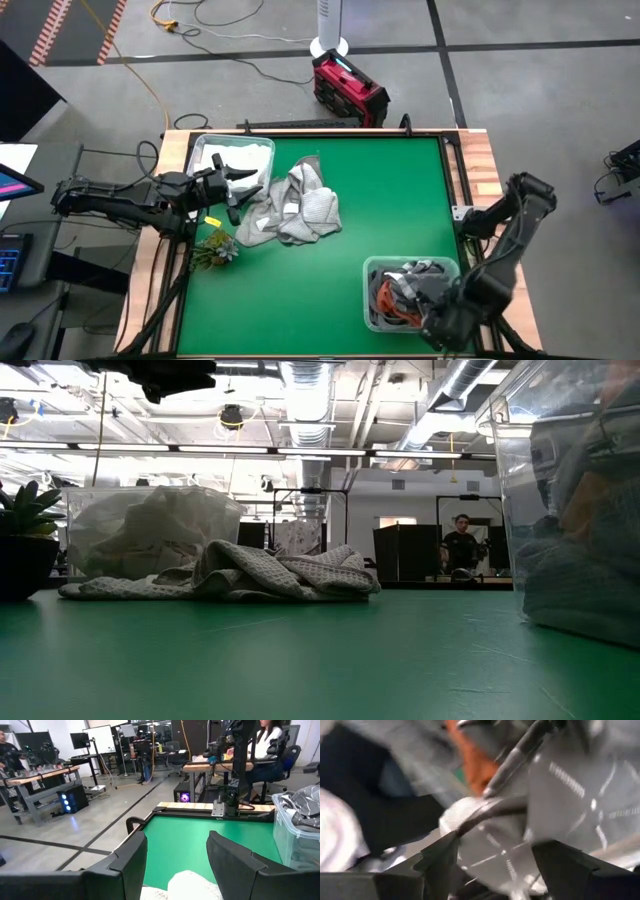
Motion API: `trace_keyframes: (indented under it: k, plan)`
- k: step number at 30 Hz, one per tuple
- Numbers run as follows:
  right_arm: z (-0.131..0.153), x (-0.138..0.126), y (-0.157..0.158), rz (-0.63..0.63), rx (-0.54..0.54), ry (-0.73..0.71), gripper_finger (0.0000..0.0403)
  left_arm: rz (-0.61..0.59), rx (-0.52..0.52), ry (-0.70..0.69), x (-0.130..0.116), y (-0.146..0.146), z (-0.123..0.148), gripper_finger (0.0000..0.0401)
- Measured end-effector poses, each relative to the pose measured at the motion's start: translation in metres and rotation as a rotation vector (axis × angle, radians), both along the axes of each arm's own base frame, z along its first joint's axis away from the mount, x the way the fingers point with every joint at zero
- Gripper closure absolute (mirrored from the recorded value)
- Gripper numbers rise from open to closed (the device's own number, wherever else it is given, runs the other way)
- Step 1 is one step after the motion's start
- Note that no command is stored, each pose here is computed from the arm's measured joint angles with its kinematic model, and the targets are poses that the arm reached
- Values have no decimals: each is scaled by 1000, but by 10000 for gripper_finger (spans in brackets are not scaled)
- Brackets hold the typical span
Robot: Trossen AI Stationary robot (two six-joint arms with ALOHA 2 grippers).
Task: Sort towels by color in basket
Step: Put the gray checkered towel into the bottom transparent bin
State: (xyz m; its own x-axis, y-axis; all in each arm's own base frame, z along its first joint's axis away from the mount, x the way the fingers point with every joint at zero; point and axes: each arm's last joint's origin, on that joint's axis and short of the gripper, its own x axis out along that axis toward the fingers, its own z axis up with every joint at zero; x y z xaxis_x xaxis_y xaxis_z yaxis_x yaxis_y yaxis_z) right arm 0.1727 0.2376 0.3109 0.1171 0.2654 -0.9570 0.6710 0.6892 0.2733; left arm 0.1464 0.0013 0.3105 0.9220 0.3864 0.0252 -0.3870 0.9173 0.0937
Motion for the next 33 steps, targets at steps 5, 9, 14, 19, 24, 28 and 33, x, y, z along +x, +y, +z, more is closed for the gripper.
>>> trace_keyframes:
  k: [5, 9, 14, 19, 24, 28, 33]
  plan:
    - [-17, 14, -5, 25, -105, 64, 117, 0, -3, -7, 0, 0, 1, 205]
    - [-20, 22, -7, 53, -111, 51, 159, 0, -5, -9, 0, 0, 1, 205]
    - [-20, 28, -11, 99, -109, 23, 295, 0, 11, -3, 0, 0, 1, 205]
    - [-16, 36, -15, 166, -88, -32, 379, 0, 17, 0, 0, 0, 1, 205]
    - [-3, 45, -37, 128, -137, -101, 360, 0, 12, -9, 0, 0, 1, 205]
    - [-11, 61, -48, 250, -281, -184, 376, 0, 11, -12, 0, 0, 2, 205]
    - [-46, 75, -49, 461, -438, -152, 378, 0, 14, 3, 0, 0, 0, 205]
